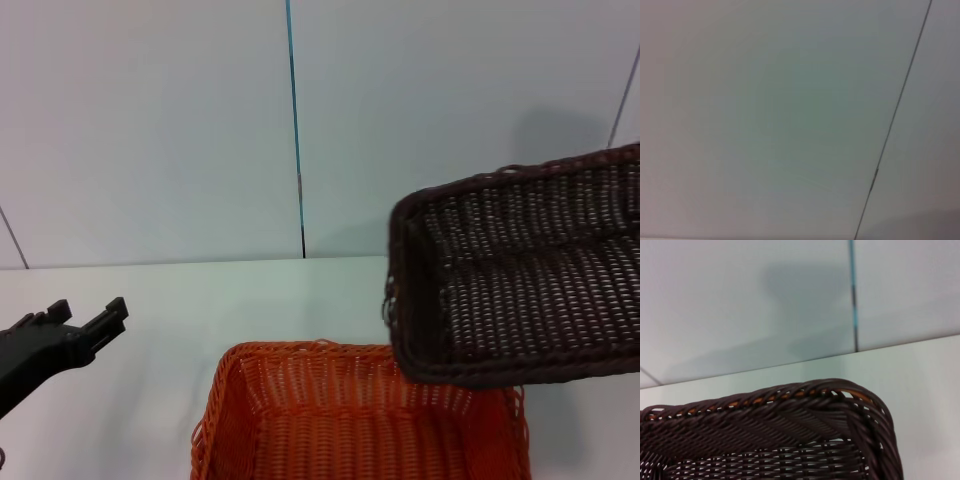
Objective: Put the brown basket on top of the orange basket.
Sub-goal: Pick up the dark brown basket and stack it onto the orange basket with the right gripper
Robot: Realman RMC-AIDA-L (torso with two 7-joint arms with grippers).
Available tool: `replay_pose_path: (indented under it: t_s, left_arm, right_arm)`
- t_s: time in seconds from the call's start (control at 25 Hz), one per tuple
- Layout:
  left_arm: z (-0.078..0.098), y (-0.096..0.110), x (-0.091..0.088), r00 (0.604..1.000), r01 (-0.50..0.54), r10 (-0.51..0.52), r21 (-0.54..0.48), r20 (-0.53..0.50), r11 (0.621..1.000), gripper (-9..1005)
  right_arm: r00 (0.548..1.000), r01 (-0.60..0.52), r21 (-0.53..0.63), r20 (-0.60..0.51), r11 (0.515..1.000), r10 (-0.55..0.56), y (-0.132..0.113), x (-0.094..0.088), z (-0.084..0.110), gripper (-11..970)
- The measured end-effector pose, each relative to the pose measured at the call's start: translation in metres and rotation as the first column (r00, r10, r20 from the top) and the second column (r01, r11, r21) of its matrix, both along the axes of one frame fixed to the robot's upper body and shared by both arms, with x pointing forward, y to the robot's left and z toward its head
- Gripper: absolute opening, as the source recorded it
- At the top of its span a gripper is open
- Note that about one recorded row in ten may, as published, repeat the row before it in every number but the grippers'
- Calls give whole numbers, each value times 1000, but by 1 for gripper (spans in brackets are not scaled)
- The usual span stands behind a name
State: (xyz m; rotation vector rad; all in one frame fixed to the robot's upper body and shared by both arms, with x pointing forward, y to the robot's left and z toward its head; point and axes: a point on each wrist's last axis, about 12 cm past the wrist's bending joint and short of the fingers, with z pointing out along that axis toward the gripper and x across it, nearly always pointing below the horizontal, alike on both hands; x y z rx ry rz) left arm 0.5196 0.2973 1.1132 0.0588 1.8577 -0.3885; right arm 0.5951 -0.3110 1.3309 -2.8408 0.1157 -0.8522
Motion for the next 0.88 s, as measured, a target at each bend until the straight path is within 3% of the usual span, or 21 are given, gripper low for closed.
replay_pose_path:
  t_s: [0.12, 0.28, 0.6, 0.88]
  left_arm:
    - [0, 1, -1, 1000, -2, 2, 1, 1, 1000, 761]
    - [0, 2, -3, 1000, -3, 3, 1, -2, 1000, 761]
    - [4, 0, -3, 1000, 9, -9, 3, 9, 1000, 761]
    - [4, 0, -4, 1000, 17, -17, 27, 7, 1000, 760]
  right_arm:
    - [999, -14, -3, 31, 1000, 14, 9, -4, 2, 128]
    - [997, -3, -7, 76, 1000, 3, 13, -23, 3, 128]
    - [993, 63, -9, 102, 998, -62, 3, -52, -9, 127]
    - [990, 97, 3, 104, 995, -97, -3, -60, -15, 128]
